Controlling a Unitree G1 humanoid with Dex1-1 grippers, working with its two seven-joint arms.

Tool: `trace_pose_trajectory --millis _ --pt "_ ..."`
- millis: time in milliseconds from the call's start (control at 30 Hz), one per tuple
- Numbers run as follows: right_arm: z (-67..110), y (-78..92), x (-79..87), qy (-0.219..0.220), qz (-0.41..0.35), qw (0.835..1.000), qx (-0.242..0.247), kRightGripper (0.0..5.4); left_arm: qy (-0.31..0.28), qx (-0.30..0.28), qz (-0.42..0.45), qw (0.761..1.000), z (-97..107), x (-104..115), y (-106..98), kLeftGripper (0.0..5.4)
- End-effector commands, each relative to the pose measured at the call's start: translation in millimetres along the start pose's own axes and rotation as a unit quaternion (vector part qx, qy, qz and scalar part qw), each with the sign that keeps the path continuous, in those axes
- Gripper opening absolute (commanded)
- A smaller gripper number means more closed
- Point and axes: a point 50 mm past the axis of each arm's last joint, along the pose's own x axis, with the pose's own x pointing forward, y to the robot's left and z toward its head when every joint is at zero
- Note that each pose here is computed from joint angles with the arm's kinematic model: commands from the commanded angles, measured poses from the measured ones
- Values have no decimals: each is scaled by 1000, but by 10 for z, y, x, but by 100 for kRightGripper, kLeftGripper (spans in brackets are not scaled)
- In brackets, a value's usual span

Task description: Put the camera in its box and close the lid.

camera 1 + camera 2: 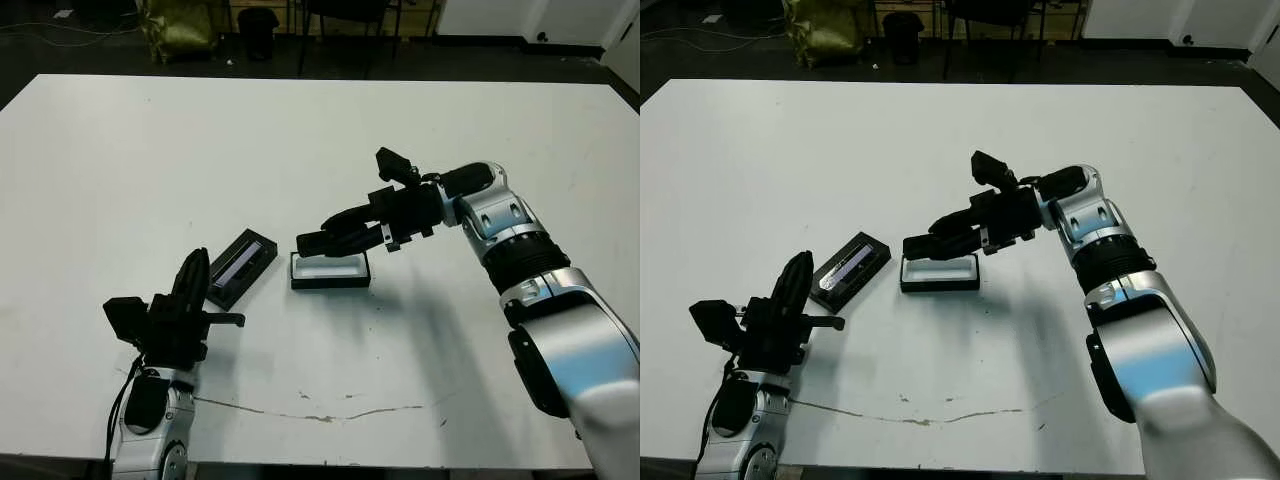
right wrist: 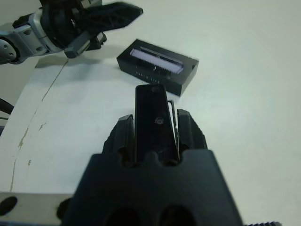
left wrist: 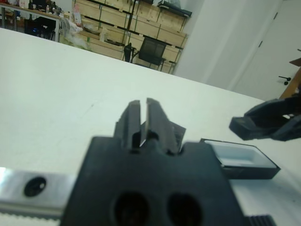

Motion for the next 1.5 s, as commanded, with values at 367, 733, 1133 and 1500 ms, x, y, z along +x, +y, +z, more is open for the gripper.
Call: trace_pose_trajectory --millis 367,733,1133,1500 --pt "-217 51 116 45 9 999 19 84 15 2 -1 1000 -57 -43 41 0" --pt "-272 50 219 37 3 999 25 84 16 7 0 1000 -65 -43 37 0" --pt "-284 31 226 12 -19 1000 21 83 21 7 2 1000 -67 -52 31 0" --pt "-278 18 195 26 -25 999 19 83 22 6 3 1000 -71 -55 28 0"
